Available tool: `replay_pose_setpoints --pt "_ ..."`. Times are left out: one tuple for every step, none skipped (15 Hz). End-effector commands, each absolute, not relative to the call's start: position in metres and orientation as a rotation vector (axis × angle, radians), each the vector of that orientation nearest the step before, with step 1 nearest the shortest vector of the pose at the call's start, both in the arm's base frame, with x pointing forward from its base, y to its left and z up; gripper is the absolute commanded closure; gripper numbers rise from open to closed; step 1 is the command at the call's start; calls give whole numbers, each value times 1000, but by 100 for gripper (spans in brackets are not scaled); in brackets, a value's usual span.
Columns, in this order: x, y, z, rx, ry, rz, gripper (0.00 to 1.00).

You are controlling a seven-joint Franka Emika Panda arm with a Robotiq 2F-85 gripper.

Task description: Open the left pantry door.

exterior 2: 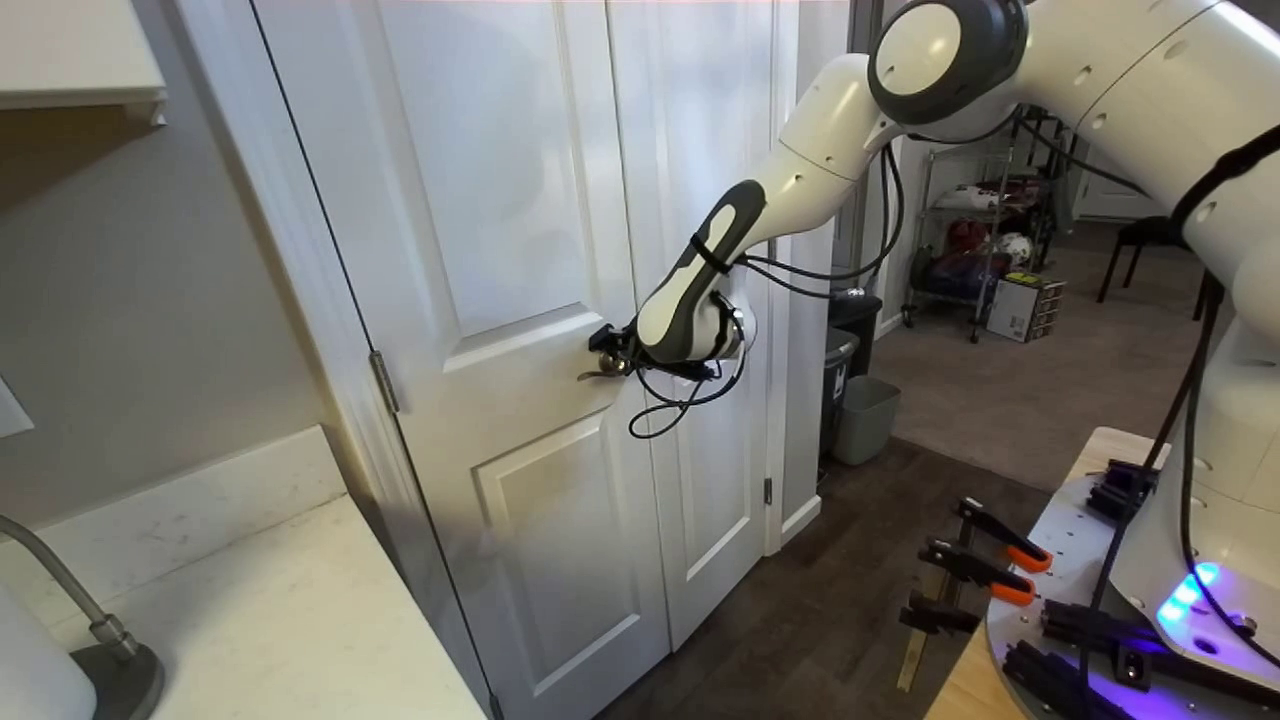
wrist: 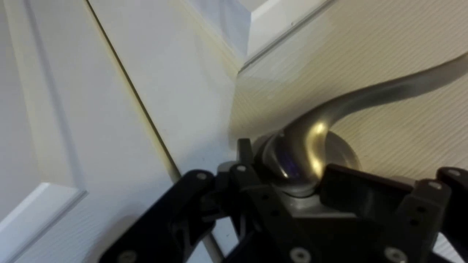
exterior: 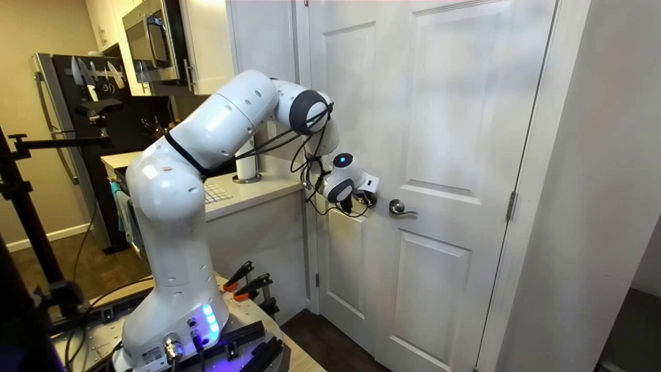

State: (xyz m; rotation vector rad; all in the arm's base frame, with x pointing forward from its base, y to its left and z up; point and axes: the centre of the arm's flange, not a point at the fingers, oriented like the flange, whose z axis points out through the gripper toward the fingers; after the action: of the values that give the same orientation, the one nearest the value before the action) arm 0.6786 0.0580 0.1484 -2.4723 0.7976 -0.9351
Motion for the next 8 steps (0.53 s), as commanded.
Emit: replay_pose_setpoints --pt "664 42 153 -2467 908 -975 81" --pt "662 43 153 -2472 918 -965 82" --pt "661 44 155 -2470 925 -956 83" --pt "659 46 157 -2468 931 -937 85" --pt "656 48 159 -2464 937 -924 88" --pt "653 50 161 -2471 935 -917 88" --pt "649 52 164 -2469 935 -908 88" --pt "647 54 166 -2469 937 -899 88"
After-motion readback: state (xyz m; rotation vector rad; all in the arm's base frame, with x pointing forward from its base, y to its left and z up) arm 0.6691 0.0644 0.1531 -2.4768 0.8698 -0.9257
